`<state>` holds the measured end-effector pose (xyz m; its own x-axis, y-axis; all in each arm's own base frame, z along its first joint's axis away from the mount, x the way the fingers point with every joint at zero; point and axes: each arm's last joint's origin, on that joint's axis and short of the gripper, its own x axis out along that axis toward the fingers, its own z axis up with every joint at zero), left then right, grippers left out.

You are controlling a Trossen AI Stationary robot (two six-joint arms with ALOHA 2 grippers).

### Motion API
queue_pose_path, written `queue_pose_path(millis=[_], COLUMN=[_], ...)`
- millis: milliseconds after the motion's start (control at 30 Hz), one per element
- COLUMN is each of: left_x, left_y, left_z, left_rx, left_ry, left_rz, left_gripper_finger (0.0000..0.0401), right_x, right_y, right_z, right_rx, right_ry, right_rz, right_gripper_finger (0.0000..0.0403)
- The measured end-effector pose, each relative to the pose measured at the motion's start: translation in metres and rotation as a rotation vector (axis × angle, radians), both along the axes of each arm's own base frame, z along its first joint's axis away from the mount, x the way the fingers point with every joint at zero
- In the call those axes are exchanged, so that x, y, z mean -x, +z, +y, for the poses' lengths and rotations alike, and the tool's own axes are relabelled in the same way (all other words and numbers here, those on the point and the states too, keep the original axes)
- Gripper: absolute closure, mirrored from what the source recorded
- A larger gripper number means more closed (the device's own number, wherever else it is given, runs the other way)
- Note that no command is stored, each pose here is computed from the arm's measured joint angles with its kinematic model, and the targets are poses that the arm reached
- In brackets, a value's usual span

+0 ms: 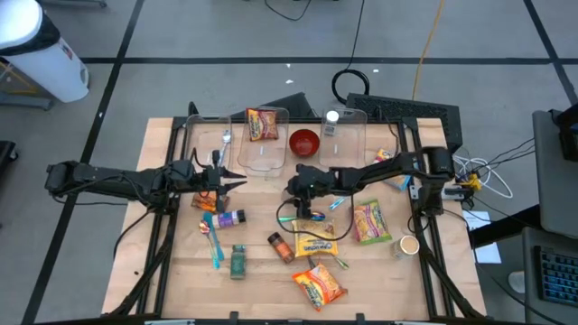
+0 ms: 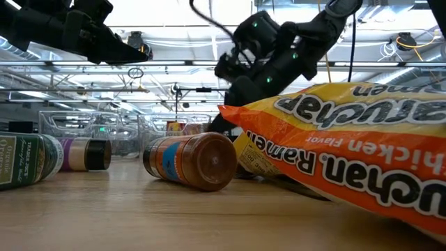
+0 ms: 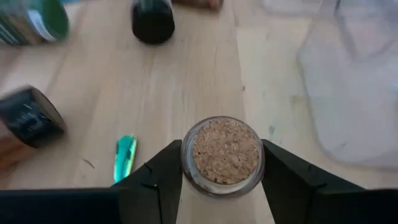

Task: Pick & Place Food Item
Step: Put the brown seasoning bottle into the right transparent bin

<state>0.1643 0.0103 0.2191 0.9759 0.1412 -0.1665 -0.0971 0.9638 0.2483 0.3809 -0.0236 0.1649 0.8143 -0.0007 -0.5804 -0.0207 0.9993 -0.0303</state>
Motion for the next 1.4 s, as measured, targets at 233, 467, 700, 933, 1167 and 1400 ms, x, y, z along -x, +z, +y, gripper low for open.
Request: queue_pose_path(millis=[233,467,700,933,1167,1400], left_x=[0.0,0.0,0.0,0.0,0.001,0.001], left_y=[0.0,0.0,0.0,-0.002,-0.004,-0.004], left_z=[0.0,0.0,0.0,0.0,0.0,0.0], left_rx=[0.017,0.093,0.177,0.238,0.273,0.276], left_ry=[0.003,0.015,0.03,0.042,0.051,0.052], left_rz=[-0.003,-0.013,-0.025,-0.015,0.0,0.001], left_gripper_finger=[0.0329,0.0329,0.0329,0.0329,0.0329,0.0329], right_x=[0.025,0.074,0.122,0.149,0.16,0.168], right_y=[0.066,0.126,0.153,0.149,0.128,0.091], right_z=[-0.01,-0.037,-0.067,-0.103,-0.137,-0.162], right_rx=[0.047,0.107,0.2,0.234,0.172,0.114], right_ry=[-0.011,-0.17,-0.371,-0.484,-0.528,-0.584], right_rz=[-0.125,-0.178,-0.129,-0.007,0.038,0.104], right_gripper_finger=[0.0238,0.0238,0.0238,0.0238,0.0238,0.0238])
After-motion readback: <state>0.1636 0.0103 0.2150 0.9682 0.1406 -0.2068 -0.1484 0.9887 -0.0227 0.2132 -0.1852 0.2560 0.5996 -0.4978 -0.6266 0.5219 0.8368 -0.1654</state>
